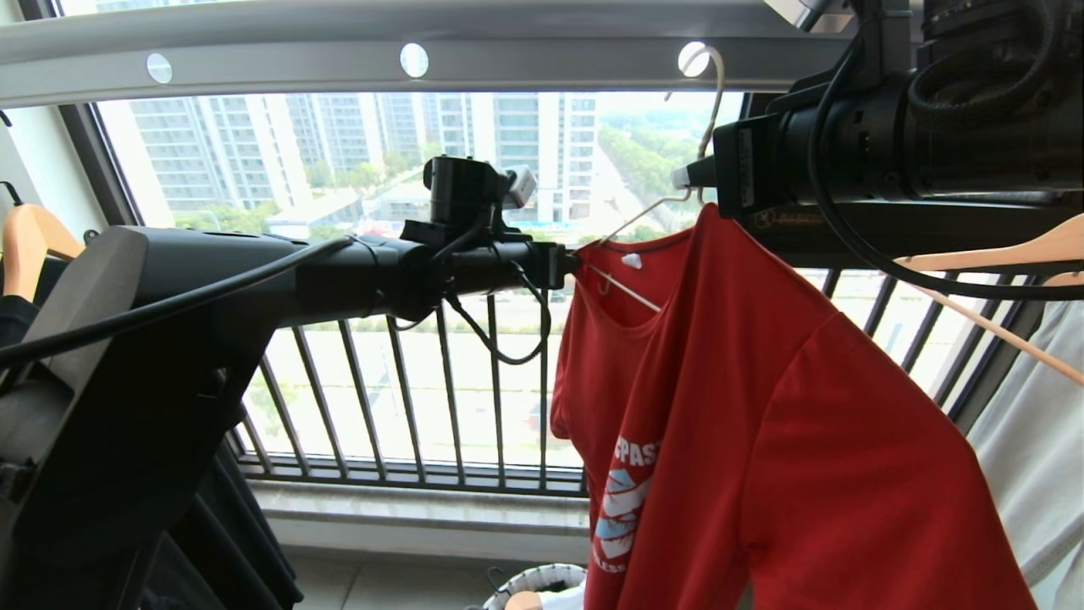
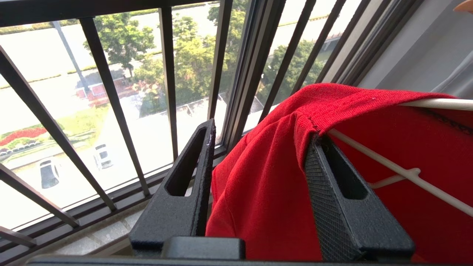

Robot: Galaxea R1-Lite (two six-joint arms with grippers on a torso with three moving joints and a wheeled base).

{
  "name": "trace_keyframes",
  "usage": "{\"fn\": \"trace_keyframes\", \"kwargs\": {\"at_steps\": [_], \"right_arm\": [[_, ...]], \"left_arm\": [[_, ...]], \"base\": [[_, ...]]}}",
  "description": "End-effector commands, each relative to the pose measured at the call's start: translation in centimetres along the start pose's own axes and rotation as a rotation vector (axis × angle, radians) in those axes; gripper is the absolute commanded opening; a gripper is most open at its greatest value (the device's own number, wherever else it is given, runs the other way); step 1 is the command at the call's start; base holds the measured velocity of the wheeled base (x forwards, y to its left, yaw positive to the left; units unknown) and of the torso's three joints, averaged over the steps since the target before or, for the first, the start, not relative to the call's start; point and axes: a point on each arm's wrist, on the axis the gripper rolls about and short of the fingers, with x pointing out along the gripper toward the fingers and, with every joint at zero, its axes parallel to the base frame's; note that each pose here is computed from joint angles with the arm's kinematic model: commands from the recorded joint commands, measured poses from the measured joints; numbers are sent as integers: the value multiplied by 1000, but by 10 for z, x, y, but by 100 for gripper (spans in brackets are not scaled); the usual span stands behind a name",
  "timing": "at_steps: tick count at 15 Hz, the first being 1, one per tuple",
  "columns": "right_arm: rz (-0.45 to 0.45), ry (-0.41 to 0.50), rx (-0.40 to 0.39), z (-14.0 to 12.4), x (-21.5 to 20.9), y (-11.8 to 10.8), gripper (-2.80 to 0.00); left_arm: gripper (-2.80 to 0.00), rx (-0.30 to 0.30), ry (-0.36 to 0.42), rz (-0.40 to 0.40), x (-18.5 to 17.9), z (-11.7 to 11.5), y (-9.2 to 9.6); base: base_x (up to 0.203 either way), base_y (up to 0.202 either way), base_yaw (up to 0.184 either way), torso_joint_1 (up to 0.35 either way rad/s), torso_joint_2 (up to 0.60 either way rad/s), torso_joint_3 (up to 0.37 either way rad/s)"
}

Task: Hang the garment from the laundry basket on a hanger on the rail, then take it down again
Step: Take the clothes off the clothes rack

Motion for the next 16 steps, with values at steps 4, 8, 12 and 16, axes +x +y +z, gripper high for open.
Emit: {"fn": "trace_keyframes", "kwargs": {"at_steps": [4, 8, 12, 16], "right_arm": [[-1, 6, -1, -1, 1, 0, -280], [1, 15, -2, -3, 4, 1, -280], [0, 32, -4, -7, 12, 1, -280], [0, 33, -4, -8, 15, 2, -280]], "left_arm": [[-280, -1, -11, -3, -3, 4, -1], [-280, -15, -59, -36, -21, 25, -19], [-280, -12, -97, -65, -42, 40, -54], [-280, -3, -98, -63, -50, 39, -81]], "base": [[0, 0, 0, 0, 0, 0], [0, 0, 0, 0, 0, 0], [0, 0, 0, 0, 0, 0], [0, 0, 0, 0, 0, 0]]}}
